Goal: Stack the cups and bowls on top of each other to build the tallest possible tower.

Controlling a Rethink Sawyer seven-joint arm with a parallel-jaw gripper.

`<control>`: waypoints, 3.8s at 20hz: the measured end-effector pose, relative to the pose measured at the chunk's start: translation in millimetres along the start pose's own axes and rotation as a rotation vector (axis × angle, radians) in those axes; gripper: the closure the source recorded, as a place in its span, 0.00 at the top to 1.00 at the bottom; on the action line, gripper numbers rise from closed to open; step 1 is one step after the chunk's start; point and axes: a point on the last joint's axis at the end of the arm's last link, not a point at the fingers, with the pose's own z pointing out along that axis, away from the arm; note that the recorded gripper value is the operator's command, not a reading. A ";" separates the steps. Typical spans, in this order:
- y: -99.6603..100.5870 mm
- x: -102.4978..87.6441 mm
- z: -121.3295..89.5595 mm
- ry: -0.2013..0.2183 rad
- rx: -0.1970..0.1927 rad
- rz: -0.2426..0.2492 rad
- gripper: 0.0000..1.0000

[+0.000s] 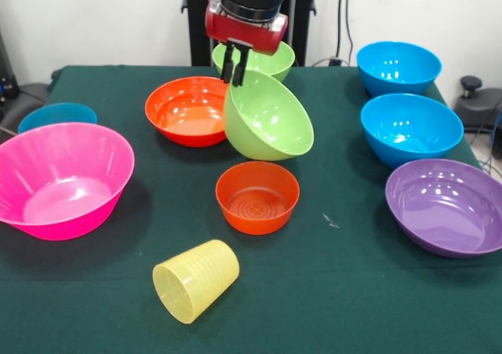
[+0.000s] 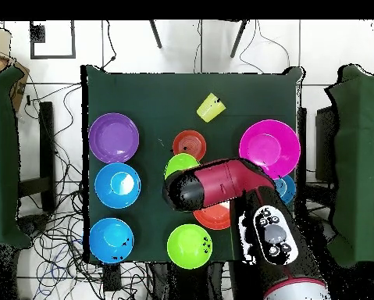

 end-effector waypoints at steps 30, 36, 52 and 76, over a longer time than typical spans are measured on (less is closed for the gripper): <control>-9.1 -49.4 -68.6 0.058 -0.206 0.150 0.00; -11.9 -55.0 -71.0 0.053 -0.231 0.152 0.00; -42.3 -65.5 -59.8 0.068 -0.286 0.199 0.00; -36.0 -71.2 -28.8 0.022 -0.385 0.190 0.00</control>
